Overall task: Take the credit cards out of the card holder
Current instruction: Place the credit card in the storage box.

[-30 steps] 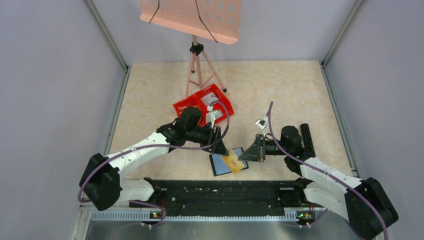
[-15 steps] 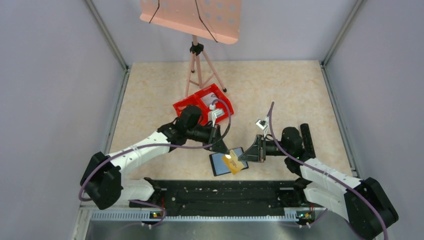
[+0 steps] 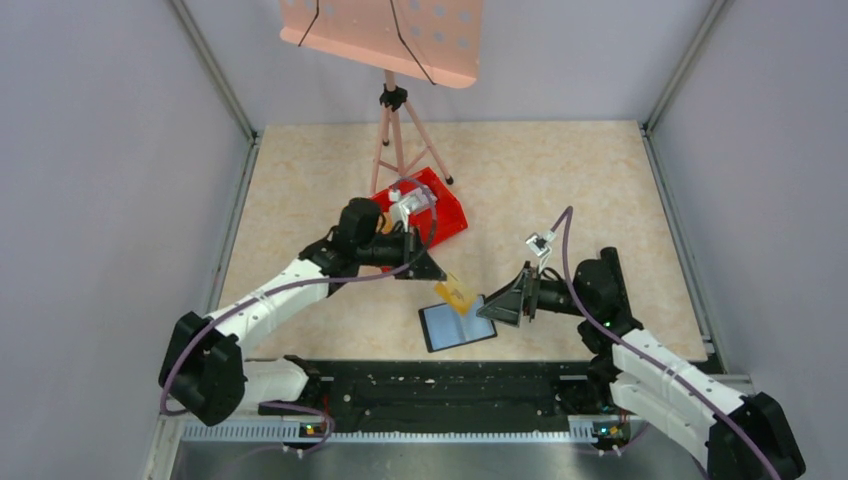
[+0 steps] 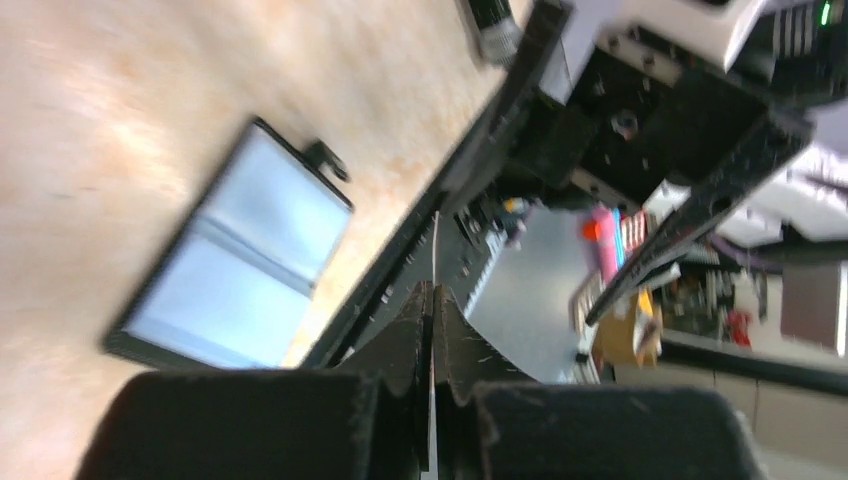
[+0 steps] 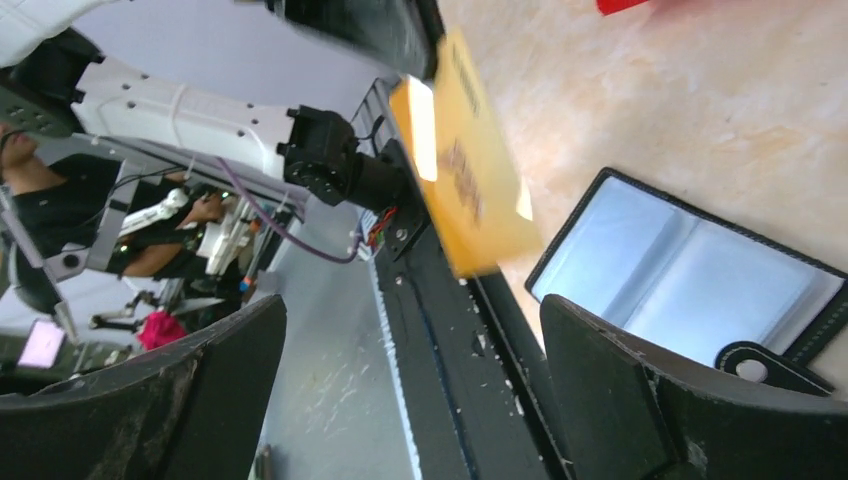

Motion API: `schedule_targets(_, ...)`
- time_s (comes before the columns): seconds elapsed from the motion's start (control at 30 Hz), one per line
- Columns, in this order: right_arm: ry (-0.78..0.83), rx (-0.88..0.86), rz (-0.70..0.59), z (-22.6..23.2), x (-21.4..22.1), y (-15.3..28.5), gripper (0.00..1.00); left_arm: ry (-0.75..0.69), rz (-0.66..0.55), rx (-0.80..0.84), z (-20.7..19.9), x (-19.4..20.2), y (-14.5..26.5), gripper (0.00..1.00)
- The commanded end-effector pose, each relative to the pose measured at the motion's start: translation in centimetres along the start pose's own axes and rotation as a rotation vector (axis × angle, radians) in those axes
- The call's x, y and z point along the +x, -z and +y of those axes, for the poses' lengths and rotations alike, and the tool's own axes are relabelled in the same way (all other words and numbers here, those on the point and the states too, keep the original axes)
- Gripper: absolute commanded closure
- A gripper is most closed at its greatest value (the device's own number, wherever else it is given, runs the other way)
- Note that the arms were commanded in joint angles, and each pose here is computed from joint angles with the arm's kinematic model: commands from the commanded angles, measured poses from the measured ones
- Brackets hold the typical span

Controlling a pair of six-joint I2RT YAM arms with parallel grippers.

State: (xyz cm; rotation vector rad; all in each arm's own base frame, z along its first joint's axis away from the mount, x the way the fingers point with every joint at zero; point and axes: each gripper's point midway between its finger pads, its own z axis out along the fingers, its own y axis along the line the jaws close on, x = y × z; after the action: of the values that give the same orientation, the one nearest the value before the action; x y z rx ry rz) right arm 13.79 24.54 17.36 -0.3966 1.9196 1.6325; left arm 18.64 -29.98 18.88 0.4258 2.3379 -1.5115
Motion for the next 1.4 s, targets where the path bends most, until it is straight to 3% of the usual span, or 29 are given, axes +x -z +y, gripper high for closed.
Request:
schedule_targets(0.0, 0.072, 0.069, -0.043, -0.2, -1.4, 0.3, 0.01, 0.025, -0.264, -0.089, 1.5, -5.4, 3.7, 1.0)
schedule_targets(0.23, 0.089, 0.136, -0.047, -1.1, -1.5, 0.6, 0.01, 0.202, -0.716, -0.406, 8.5, -11.6, 11.8, 1.0)
schedule_targets(0.37, 0.082, 0.143, -0.043, -1.5, -1.3, 0.6, 0.01, 0.317, -1.024, -0.559, 11.3, -13.8, 16.8, 1.0)
schedule_targets(0.47, 0.077, 0.141, -0.043, -1.6, -1.1, 0.5, 0.01, 0.359, -1.185, -0.64, 12.7, -14.8, 19.4, 1.0)
schedule_targets(0.67, 0.086, 0.15, -0.035, -1.8, -1.1, 0.5, 0.01, 0.407, -1.251, -0.765, 15.3, -16.5, 20.5, 1.0)
schedule_targets(0.8, 0.09, 0.155, -0.032, -1.9, -1.3, 0.4, 0.01, 0.434, -1.245, -0.738, 16.4, -17.6, 19.3, 1.0)
schedule_targets(1.1, 0.069, 0.149, -0.025, -2.2, -1.1, 0.1, 0.01, 0.472, -1.15, -0.637, 19.1, -19.2, 14.7, 1.0)
schedule_targets(1.37, 0.064, 0.161, -0.028, -2.6, -0.7, 0.3, 0.01, 0.477, -1.086, -0.671, 20.9, -18.4, 13.3, 1.0)
